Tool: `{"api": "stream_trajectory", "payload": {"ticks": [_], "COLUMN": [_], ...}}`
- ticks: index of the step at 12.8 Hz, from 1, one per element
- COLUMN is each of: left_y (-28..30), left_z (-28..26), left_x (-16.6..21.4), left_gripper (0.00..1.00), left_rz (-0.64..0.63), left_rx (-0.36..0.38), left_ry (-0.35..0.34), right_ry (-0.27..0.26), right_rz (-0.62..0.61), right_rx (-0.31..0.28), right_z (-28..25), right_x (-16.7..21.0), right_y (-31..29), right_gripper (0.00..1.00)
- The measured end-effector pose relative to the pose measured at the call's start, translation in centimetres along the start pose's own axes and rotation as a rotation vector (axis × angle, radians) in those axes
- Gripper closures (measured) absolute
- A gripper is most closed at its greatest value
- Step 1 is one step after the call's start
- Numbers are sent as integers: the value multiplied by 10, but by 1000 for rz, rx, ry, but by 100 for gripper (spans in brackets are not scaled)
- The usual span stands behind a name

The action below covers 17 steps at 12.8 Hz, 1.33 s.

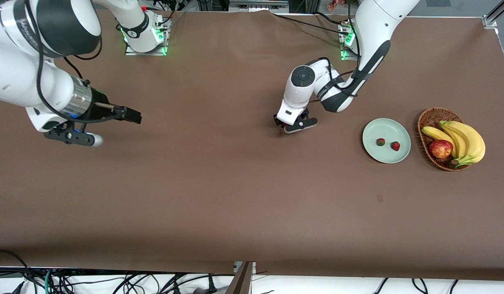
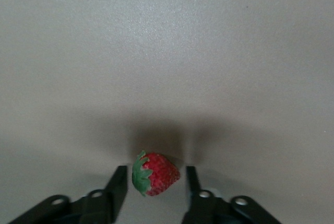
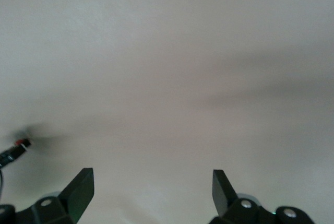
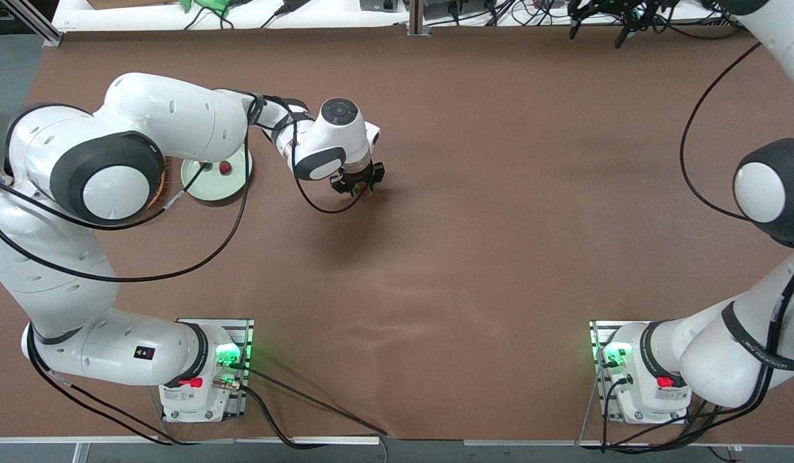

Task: Collect all strawberries into plate
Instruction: 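Lower the strawberry onto the plate and open the left gripper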

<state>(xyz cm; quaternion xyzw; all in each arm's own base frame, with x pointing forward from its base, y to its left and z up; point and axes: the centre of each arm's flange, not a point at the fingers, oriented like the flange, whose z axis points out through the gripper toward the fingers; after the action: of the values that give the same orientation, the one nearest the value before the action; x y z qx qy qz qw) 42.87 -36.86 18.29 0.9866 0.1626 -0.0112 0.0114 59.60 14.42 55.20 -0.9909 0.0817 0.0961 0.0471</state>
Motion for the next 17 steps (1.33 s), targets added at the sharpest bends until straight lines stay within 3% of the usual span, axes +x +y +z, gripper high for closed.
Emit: {"api": "stream_trajectory", "payload": {"ticks": [1, 5, 9, 11, 17], "left_y": [0, 1, -7, -21, -175], "left_z": [-1, -8, -52, -88, -161], "left_x": [1, 15, 69, 103, 206], "left_gripper": [65, 66, 66, 66, 66], "left_rz": [-2, -28, -54, -39, 143], "left_rx": [0, -10, 28, 31, 59], "left_ry": [1, 16, 56, 22, -98], "right_ry": [-3, 2, 31, 41, 56], "right_rz": [-17, -82, -111, -147, -167], "right_rx": [6, 16, -3, -16, -21], "right_z": [-4, -23, -41, -44, -42], "right_x": [-5, -26, -58, -67, -61], "right_y": [15, 83, 114, 113, 114], "right_gripper": [0, 0, 0, 0, 0]}}
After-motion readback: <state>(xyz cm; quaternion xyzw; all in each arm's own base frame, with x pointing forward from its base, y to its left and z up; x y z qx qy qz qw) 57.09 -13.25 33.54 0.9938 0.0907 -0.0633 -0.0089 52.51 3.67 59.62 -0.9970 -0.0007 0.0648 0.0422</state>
